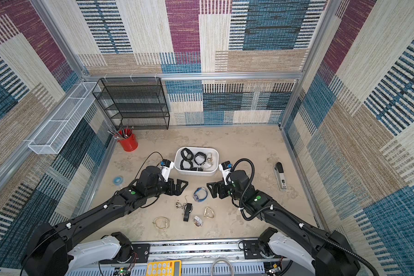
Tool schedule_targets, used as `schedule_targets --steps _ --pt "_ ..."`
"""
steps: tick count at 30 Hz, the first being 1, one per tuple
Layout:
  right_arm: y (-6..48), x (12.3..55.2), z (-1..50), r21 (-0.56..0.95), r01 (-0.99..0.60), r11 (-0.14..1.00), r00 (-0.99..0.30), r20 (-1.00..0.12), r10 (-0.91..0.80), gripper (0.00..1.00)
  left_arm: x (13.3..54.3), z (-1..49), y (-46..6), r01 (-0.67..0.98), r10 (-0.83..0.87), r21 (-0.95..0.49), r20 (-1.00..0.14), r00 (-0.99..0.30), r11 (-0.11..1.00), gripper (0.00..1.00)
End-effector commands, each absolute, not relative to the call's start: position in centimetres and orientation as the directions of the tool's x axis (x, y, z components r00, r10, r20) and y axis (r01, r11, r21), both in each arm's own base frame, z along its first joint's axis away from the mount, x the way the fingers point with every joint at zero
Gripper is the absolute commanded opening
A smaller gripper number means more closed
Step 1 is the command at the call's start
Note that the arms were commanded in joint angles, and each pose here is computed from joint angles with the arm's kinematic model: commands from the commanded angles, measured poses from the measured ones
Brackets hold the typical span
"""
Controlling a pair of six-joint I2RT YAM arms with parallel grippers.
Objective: Put the watch into the storage box
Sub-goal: Pick up the watch at the center of the board.
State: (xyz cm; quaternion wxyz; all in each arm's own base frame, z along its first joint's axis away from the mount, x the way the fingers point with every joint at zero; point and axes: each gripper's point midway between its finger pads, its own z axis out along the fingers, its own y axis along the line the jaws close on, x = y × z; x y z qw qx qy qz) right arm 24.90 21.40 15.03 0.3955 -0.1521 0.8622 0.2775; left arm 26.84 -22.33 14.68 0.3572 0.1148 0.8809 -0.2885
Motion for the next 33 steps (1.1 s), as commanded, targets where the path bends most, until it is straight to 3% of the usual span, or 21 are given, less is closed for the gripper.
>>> schedule_targets --steps 1,10,22,33 --pt "21.9 24.8 15.0 0.393 -0.469 0.791 -0.672 -0.740 -0.032 0.94 27.1 15.7 -21.5 0.394 -0.034 -0.408 -0.730 -0.682 0.824 1.00" --pt "20.6 22.0 11.4 0.412 -0.383 0.827 -0.777 -0.628 -0.047 0.80 27.1 15.7 -20.3 0.375 -0.056 -0.383 -0.758 -0.650 0.844 0.99" --pt "21.0 17.8 7.9 0.411 -0.335 0.848 -0.858 -0.505 -0.094 0.69 27.7 15.9 -20.5 0.393 -0.019 -0.346 -0.771 -0.637 0.852 0.99" --pt "22.1 16.6 6.1 0.404 -0.356 0.843 -0.872 -0.467 -0.144 0.58 27.7 15.5 -20.5 0.381 -0.034 -0.359 -0.764 -0.644 0.852 0.99"
